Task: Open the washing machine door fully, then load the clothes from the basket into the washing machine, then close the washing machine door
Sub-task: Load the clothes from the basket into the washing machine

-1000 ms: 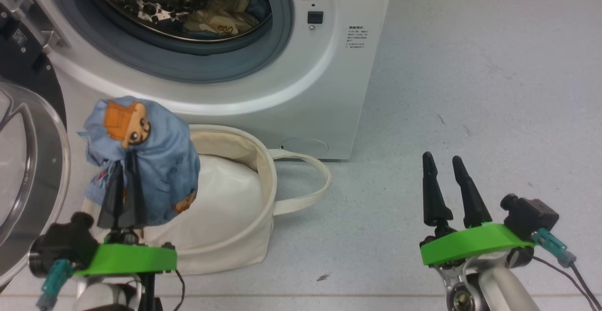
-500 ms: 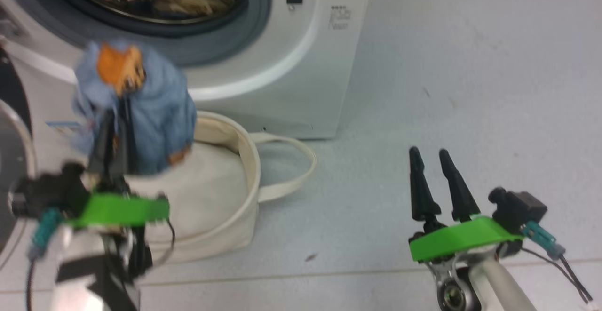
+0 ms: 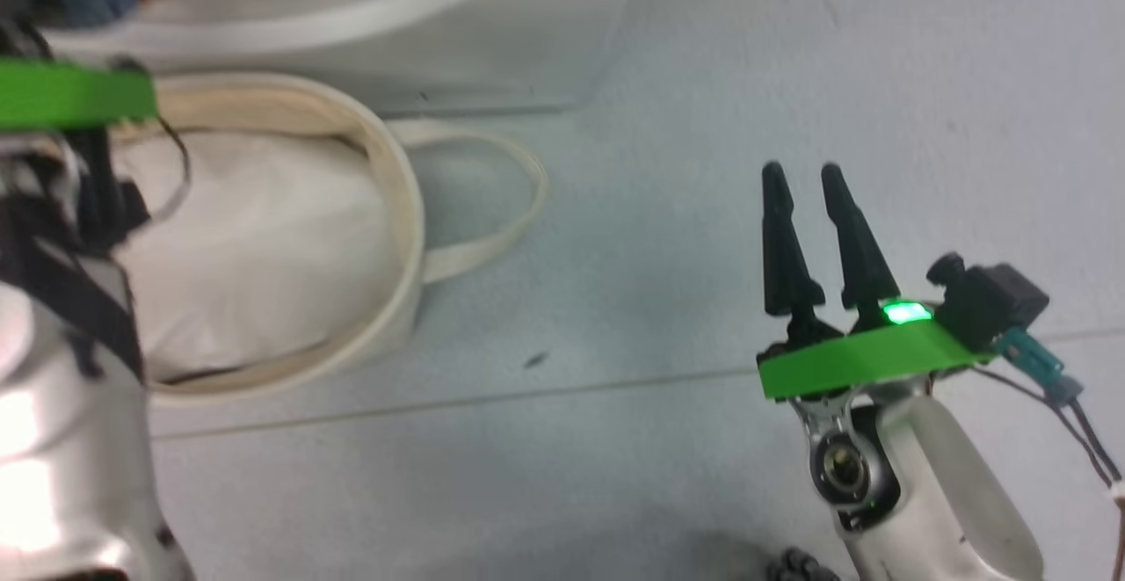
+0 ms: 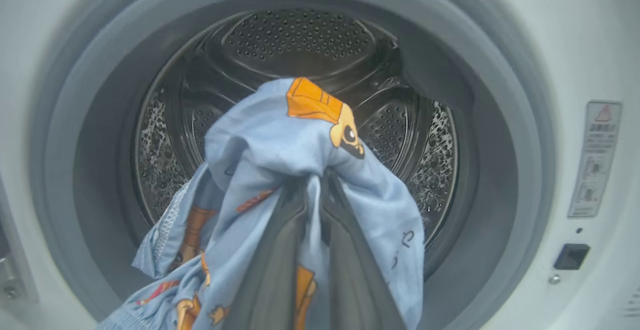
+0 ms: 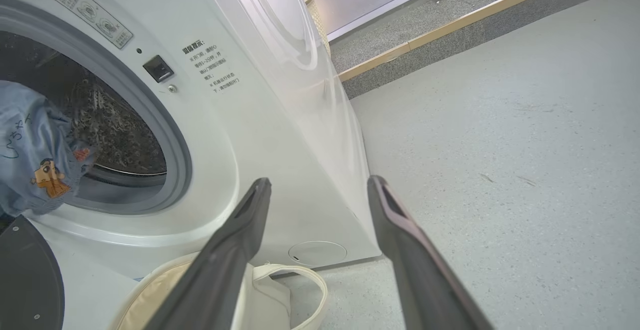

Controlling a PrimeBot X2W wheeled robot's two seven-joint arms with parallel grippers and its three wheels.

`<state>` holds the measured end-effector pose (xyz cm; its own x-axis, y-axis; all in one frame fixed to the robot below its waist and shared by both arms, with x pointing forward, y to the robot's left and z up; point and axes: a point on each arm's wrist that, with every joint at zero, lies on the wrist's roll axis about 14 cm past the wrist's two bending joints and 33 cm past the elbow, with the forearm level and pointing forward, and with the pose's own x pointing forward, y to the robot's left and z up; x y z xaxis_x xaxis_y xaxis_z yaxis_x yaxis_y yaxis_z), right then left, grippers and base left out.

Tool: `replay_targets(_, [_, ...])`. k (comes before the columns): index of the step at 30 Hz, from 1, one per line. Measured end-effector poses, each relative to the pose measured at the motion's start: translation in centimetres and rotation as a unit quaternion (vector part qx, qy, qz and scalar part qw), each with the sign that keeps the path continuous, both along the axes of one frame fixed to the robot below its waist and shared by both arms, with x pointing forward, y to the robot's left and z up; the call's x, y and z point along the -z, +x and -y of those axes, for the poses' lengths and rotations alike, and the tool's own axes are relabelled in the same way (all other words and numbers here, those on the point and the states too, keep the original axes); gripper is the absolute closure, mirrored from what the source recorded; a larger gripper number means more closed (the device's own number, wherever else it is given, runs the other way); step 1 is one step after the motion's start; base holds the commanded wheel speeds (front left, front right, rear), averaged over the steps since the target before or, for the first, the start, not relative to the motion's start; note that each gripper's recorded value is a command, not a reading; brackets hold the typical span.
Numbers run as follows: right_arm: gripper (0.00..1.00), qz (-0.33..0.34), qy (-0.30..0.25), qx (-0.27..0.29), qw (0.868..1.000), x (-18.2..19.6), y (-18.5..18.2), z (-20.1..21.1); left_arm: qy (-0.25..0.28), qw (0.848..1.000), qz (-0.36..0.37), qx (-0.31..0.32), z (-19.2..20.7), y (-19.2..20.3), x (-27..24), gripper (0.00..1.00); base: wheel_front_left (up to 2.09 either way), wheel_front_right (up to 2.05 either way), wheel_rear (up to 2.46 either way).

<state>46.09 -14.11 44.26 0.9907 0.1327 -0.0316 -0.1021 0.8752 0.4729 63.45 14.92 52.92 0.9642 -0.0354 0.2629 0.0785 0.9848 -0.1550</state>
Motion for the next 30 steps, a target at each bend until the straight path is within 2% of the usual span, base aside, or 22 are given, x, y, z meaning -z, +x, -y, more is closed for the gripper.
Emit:
replay_targets(5, [0.00, -0.015, 0.016, 0.009, 1.000, 1.7, 1.3, 0.6, 0.003, 1.000, -0.017, 0.009, 0.4, 4.4, 2.9, 1.00, 0.00, 0.00, 0.00])
replay_targets(10, [0.00, -0.053, 0.006, 0.013, 0.999, 4.6, 0.8, 1.2, 0.005, 1.000, -0.020, 0.022, 1.9, 8.1, 4.8, 1.00, 0.00, 0.00, 0.00])
replay_targets(15, [0.00, -0.069, -0.018, 0.019, 0.997, 5.8, 0.3, 2.1, -0.008, 0.999, -0.021, 0.023, 2.4, 10.5, 5.7, 1.00, 0.00, 0.00, 0.00])
replay_targets(21, [0.00, -0.067, -0.031, 0.038, 0.997, 5.9, 0.7, 3.7, 0.001, 1.000, -0.011, 0.013, 2.2, 13.7, 6.2, 1.00, 0.00, 0.00, 0.00])
replay_targets(23, [0.00, -0.077, -0.039, 0.045, 0.995, 6.6, 0.4, 4.4, 0.009, 1.000, -0.025, 0.010, 2.7, 14.3, 7.8, 0.00, 0.00, 0.00, 0.00])
replay_targets(26, [0.00, -0.080, -0.042, 0.052, 0.995, 6.9, 0.5, 4.9, 0.013, 0.999, -0.033, 0.014, 3.2, 14.3, 8.7, 0.00, 0.00, 0.00, 0.00])
replay_targets(30, [0.00, -0.071, -0.038, 0.048, 0.996, 6.3, 0.7, 4.5, 0.016, 1.000, -0.024, 0.013, 2.9, 13.8, 7.5, 0.00, 0.00, 0.00, 0.00])
